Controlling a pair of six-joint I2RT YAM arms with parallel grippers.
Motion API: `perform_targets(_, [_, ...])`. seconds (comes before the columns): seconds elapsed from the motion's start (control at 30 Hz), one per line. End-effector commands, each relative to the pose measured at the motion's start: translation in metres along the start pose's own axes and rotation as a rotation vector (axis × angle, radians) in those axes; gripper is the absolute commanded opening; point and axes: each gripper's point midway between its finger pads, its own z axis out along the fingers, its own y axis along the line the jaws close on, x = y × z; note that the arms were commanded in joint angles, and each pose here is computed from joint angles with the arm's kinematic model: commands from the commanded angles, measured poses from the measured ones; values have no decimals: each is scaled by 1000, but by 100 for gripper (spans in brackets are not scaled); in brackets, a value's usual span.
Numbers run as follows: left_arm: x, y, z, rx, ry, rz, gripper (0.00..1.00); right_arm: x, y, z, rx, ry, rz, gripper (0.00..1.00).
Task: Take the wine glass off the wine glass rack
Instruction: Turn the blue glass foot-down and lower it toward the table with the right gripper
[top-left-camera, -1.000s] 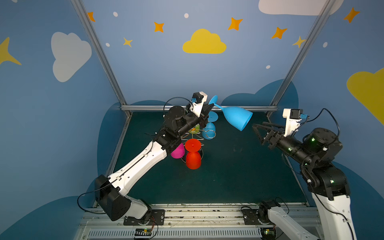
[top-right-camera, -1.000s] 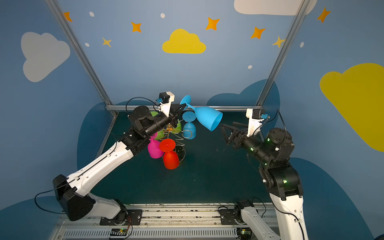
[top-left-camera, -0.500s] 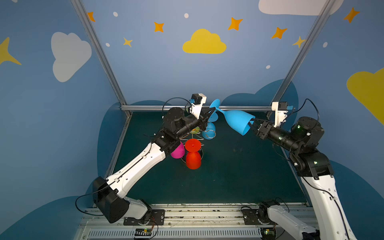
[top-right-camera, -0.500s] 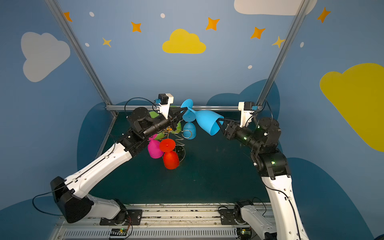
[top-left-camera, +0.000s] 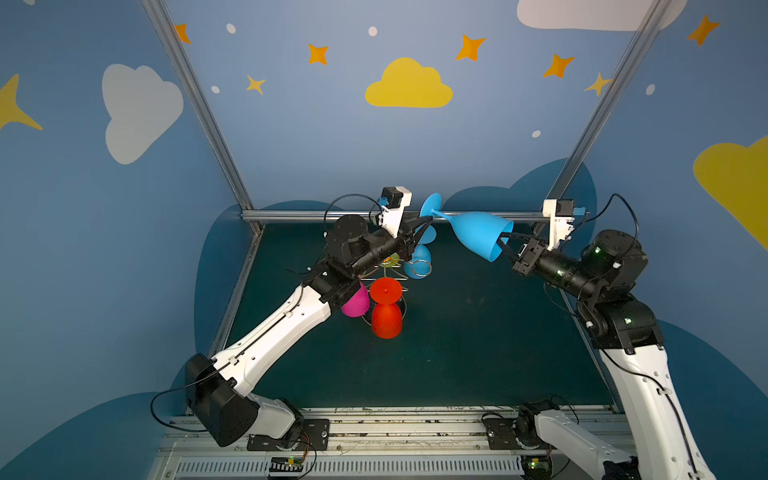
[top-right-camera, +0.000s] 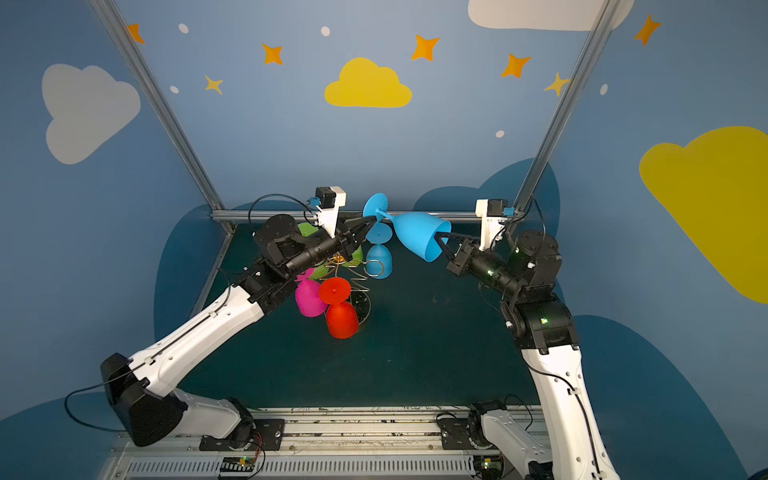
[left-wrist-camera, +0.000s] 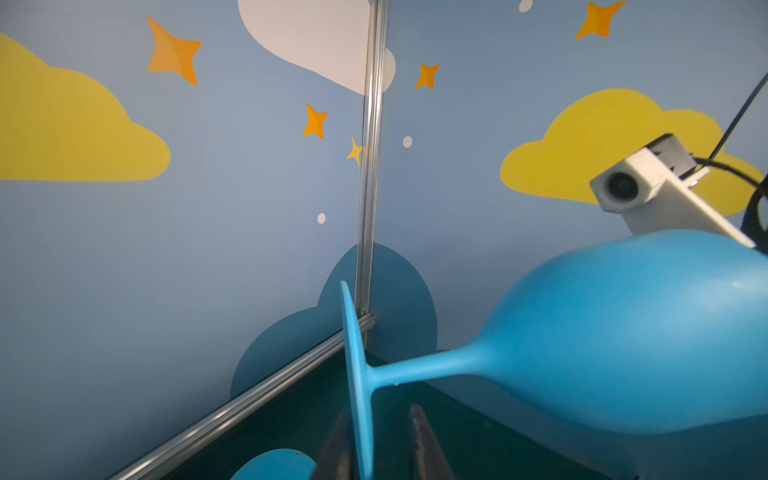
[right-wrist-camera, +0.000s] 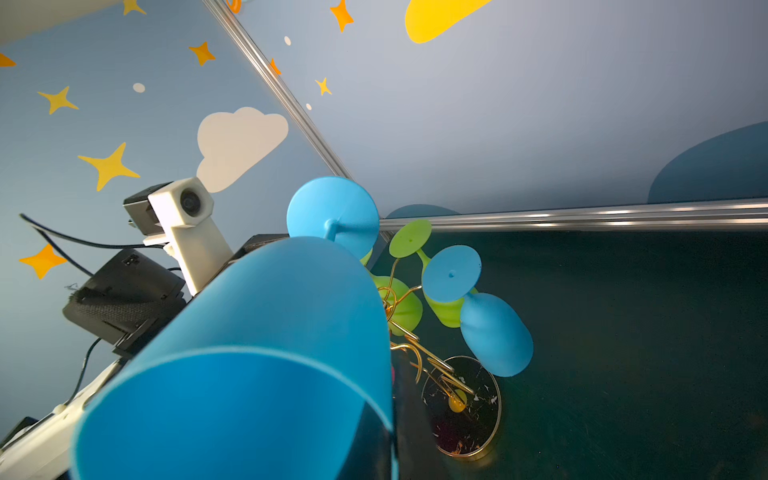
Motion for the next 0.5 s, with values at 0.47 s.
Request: perform_targets(0.47, [-51, 52, -85, -255, -157, 39, 91, -2, -61, -60, 532, 114, -220, 0])
